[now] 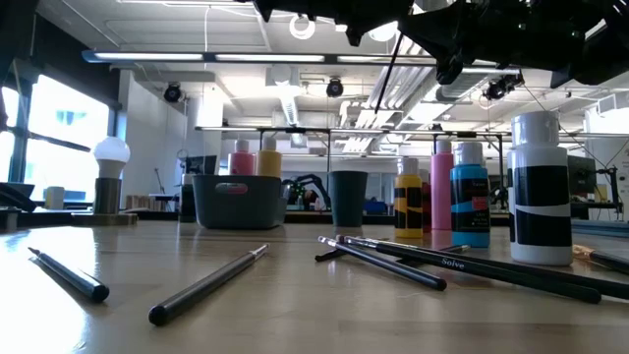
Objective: Pick & Place Paint Supplies
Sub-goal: Put the gold paint brush into the green cup
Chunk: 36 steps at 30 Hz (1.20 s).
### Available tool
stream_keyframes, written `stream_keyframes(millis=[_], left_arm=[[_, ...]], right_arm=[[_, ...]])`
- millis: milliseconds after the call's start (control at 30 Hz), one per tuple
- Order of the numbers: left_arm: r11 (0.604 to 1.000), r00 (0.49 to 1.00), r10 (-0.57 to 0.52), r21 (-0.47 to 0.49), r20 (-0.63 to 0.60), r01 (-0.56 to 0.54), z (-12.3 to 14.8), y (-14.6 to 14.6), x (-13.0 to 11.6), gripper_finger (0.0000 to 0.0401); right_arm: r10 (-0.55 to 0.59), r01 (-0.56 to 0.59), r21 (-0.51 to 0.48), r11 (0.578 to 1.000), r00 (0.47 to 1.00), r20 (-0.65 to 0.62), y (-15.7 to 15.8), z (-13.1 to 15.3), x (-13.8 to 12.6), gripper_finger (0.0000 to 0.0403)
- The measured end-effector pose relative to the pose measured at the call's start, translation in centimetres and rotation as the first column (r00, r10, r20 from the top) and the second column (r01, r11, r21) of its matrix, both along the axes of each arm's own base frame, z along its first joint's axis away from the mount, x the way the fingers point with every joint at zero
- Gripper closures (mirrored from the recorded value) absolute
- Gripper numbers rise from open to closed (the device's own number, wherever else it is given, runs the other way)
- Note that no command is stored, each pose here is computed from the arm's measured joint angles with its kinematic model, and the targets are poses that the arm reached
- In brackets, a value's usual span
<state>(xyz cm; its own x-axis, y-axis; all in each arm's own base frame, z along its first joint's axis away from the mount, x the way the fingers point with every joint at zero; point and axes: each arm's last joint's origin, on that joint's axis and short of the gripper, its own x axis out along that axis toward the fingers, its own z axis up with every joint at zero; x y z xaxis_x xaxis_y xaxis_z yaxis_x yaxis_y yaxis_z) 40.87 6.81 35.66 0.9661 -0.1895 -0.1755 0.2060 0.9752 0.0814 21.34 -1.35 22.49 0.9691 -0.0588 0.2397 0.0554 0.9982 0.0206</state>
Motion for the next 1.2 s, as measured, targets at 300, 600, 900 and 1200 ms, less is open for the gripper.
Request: stream_keyframes(millis=[300, 600, 900, 1200], left_arm=[[0.991, 0.995, 0.104, 0.081, -0.009, -0.103, 0.9, 0.1, -4.7, 0.0276], [0.954, 0.948, 0.252, 0.113, 0.192, -0.277, -0.9, -1.3, -13.3, 0.0276], [0.914, 0.901, 0.368, 0.087, 0.23, -0.396, -3.6, -2.3, -19.9, 0.0276], [0.887, 0.856, 0.433, 0.037, 0.283, -0.46, -5.7, -3.5, -26.3, 0.0276]], right_arm=[[-0.01, 0.01, 0.004, 1.0, 1.0, 0.001, -0.1, 0.0, 0.0, 0.0388], [-0.154, 0.153, -0.022, 0.988, 0.987, -0.042, -0.6, 2.1, 1.7, 0.0388], [-0.301, 0.3, -0.025, 0.953, 0.947, -0.107, -3.8, 3.4, 5.9, 0.0388], [-0.396, 0.403, 0.06, 0.913, 0.912, -0.103, -8.2, 2.1, 9.3, 0.0392]])
